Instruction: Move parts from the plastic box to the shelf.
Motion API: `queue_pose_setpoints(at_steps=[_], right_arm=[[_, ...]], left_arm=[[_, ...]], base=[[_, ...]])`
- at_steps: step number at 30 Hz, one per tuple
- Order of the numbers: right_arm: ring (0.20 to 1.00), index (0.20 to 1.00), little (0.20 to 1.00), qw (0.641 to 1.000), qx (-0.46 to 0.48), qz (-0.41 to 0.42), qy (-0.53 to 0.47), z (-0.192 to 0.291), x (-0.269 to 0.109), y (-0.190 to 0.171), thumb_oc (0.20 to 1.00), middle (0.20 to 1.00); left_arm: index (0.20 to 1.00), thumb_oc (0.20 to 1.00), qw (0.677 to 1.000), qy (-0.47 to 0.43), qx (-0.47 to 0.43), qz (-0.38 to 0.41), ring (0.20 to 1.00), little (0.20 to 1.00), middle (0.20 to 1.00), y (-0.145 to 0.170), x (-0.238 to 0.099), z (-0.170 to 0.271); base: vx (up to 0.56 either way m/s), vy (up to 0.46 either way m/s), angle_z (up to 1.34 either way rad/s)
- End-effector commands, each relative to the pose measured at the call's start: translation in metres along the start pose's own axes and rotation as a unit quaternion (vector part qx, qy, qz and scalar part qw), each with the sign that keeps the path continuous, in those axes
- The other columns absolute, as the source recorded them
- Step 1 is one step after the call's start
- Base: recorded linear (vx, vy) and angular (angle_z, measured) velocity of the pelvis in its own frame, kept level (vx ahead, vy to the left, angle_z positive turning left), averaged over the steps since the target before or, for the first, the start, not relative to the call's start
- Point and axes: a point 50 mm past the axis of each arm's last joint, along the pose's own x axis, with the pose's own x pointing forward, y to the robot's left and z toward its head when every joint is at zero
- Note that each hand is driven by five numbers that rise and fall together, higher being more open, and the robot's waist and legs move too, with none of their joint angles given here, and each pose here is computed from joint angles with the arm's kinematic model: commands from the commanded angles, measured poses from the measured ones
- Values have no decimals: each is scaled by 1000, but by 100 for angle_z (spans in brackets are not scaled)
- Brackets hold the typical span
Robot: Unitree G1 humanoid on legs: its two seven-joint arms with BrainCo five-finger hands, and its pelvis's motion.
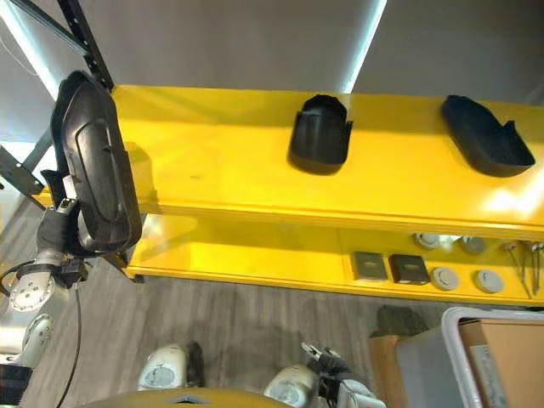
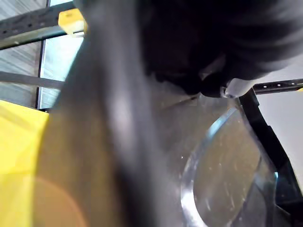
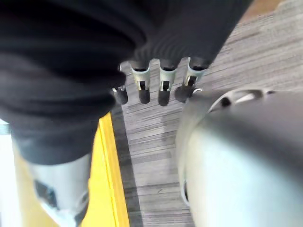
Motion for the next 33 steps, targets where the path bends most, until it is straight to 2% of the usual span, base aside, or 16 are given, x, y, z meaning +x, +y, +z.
queue_pose_setpoints(at_steps=[1,9,13,17,20,23,27,29,33], right_arm=[[1000,1000,1000,1000,-5,26,-8,-4,-8,3,1000,1000],[1000,1000,1000,997,-65,37,-3,-13,-9,4,1000,1000],[1000,1000,1000,998,-59,34,4,-13,-8,-1,1000,1000],[1000,1000,1000,998,-57,28,15,-14,-9,-3,1000,1000],[1000,1000,1000,997,-63,33,20,-16,-10,-1,1000,1000],[1000,1000,1000,995,-89,43,27,-17,-13,1,1000,1000],[1000,1000,1000,991,-125,45,30,-15,-15,-8,1000,1000],[1000,1000,1000,990,-128,43,31,-14,-15,-12,1000,1000],[1000,1000,1000,987,-150,37,37,-12,-15,-25,1000,1000]], left_arm=[[200,200,994,-105,15,-9,200,200,200,7,-3,41],[200,200,994,-110,7,-3,200,200,200,-1,-1,44],[200,200,996,-93,11,-4,200,200,200,-11,2,38],[200,200,996,-72,51,13,200,200,200,-12,9,33],[200,200,993,-57,101,27,200,200,200,-6,21,33],[200,200,981,-45,174,67,200,200,200,12,53,47],[200,200,972,-16,202,119,200,200,200,34,86,69],[200,200,974,3,185,130,200,200,200,40,93,73],[200,200,955,33,226,191,200,200,200,65,109,92]], base=[[80,224,-26],[80,-98,-21],[151,-146,11],[122,-67,-2],[119,-30,-4],[67,20,-6],[-17,46,-17],[-38,32,-19],[-39,26,-11]])
